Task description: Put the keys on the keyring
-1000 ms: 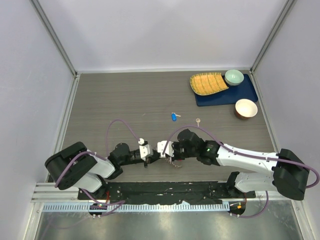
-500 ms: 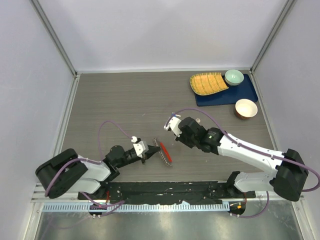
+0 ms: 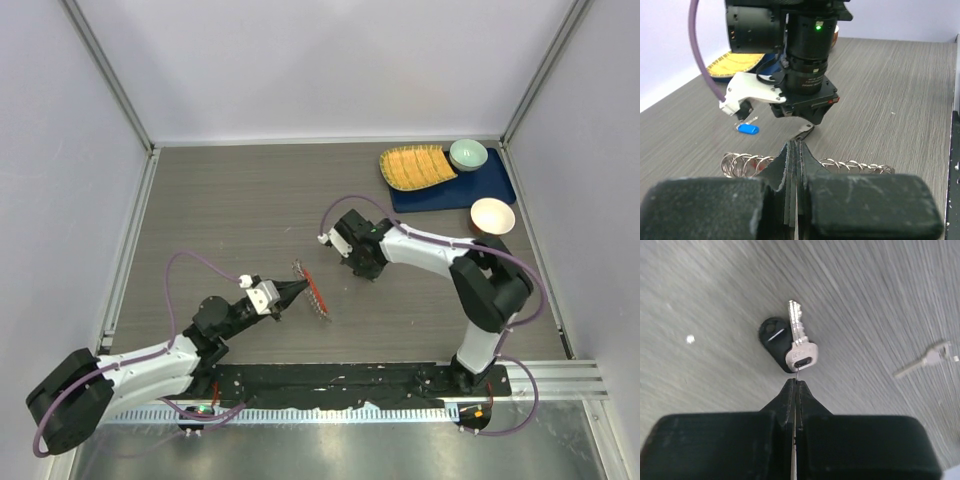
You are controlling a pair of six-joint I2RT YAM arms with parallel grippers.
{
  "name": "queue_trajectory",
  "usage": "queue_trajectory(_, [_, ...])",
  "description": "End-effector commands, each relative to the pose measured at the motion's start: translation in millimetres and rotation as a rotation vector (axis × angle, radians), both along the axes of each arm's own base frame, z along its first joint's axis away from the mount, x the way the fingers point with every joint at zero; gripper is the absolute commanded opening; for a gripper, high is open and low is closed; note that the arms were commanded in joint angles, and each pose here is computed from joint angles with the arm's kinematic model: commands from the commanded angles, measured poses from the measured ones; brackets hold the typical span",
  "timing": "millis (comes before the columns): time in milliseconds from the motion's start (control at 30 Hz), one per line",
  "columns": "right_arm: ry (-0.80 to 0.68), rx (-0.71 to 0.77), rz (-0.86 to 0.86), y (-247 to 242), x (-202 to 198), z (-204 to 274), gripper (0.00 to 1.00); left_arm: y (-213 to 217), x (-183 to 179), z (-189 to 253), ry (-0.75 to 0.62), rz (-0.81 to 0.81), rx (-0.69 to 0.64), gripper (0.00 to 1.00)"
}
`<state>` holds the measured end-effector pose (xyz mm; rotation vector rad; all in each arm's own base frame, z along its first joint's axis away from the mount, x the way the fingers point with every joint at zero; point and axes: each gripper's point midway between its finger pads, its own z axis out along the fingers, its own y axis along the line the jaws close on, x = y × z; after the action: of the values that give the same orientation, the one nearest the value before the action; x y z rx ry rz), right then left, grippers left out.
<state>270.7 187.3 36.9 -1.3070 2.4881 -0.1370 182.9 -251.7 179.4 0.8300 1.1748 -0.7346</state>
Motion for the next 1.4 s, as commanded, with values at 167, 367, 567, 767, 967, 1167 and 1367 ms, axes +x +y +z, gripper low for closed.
queue_trajectory(167, [-0.082,0.147,0.019,35.2,42.3,-9.7,0.01,11.5,-1.0,-35.1,0.040,0.035,0.067,0.00])
queue_trajectory(367, [-0.194,0.215,-0.015,31.4,51.2,5.4,0.01,9.5,-0.9,-35.2,0.042,0.029,0.071,0.00])
queue_trajectory(567, [-0.254,0.288,-0.113,17.3,49.3,8.4,0.01,8.1,0.1,-36.1,0.049,0.027,0.074,0.00])
queue_trajectory(767, [-0.241,0.352,-0.194,12.6,37.4,-7.2,0.02,8.1,0.0,-36.1,0.050,0.026,0.073,0.00])
queue_trajectory(967, [-0.257,0.363,-0.262,5.0,35.0,-4.3,0.11,6.7,-0.9,-36.5,0.049,0.017,0.074,0.00])
queue_trajectory(1167, [-0.341,0.461,-0.266,9.8,39.6,41.6,0.27,7.1,-1.0,-34.1,0.041,0.019,0.063,0.00])
queue_trajectory(1367, [-0.403,0.607,-0.154,25.0,34.5,91.9,0.41,4.2,-2.2,-32.1,0.020,0.001,0.063,0.00])
